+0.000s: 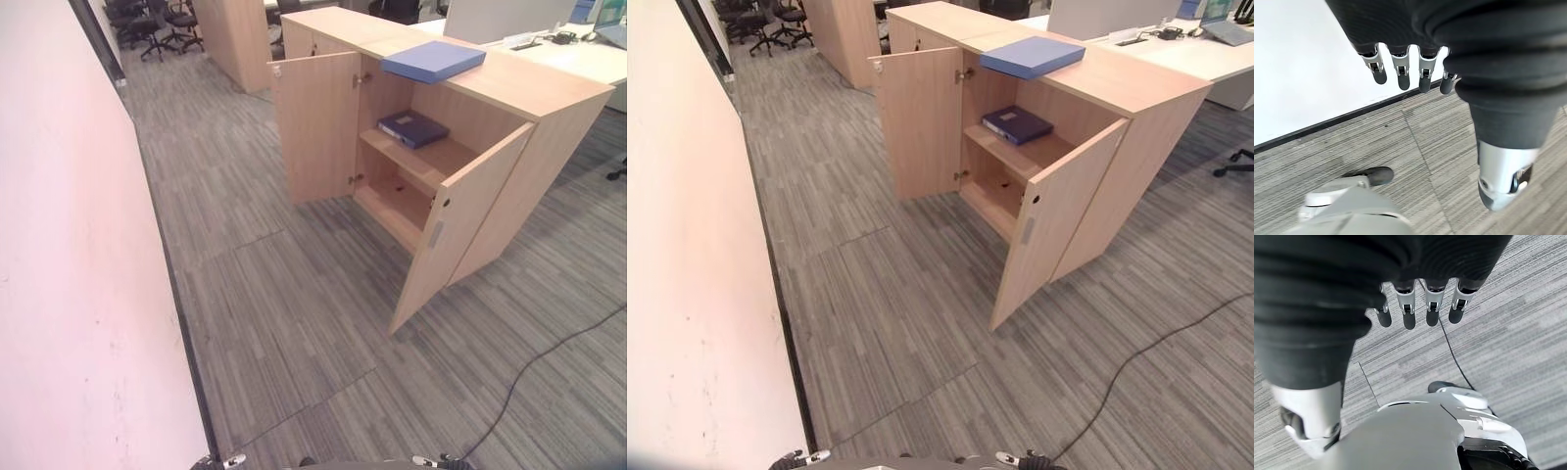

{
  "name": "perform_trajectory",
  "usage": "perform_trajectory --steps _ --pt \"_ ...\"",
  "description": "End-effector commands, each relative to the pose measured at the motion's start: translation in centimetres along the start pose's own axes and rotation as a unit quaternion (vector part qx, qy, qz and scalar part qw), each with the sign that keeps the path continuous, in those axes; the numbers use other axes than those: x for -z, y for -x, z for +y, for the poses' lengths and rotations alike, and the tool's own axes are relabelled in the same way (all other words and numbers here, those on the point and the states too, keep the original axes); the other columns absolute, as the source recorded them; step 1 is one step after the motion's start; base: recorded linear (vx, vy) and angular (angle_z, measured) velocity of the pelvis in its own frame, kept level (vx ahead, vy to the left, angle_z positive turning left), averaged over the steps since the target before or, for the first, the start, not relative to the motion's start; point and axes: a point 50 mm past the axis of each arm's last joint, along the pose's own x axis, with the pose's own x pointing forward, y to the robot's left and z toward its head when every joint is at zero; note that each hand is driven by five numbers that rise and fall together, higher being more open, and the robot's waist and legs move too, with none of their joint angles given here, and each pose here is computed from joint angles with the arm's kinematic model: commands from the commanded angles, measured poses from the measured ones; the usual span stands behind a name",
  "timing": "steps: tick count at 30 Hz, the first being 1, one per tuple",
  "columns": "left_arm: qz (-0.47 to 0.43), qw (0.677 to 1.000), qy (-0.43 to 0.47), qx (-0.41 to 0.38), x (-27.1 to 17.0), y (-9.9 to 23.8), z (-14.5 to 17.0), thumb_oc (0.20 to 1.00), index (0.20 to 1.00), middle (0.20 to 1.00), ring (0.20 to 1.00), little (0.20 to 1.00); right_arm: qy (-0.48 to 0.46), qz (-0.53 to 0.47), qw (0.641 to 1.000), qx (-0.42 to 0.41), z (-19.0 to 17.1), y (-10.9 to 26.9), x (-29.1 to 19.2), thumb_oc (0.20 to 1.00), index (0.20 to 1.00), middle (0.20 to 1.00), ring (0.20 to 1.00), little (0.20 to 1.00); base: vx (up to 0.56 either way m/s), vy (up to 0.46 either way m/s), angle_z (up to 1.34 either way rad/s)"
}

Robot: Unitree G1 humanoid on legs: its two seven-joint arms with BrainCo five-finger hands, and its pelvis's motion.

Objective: Put the empty folder in the office cabinet

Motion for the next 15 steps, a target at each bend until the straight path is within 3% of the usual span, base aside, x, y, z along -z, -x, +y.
perform_trajectory --steps 1,10,15 --pt "-0.014 0.999 0.046 -0.009 -0.8 -0.1 0.3 1.000 1.000 1.000 1.000 1.000 0.013 0.008 1.000 0.002 -0.2 -0.1 -0.3 1.000 1.000 1.000 1.000 1.000 0.00 0.000 0.00" --pt "-0.048 0.998 0.001 -0.037 -2.2 -0.2 0.5 1.000 1.000 1.000 1.000 1.000 0.009 0.000 1.000 0.003 0.4 -0.1 -0.4 1.000 1.000 1.000 1.000 1.000 0.00 -0.003 0.02" --pt "-0.028 0.999 0.035 -0.028 -1.3 -0.1 0.2 1.000 1.000 1.000 1.000 1.000 0.008 -0.001 1.000 0.002 0.5 -0.1 -0.5 1.000 1.000 1.000 1.000 1.000 0.00 0.000 0.00"
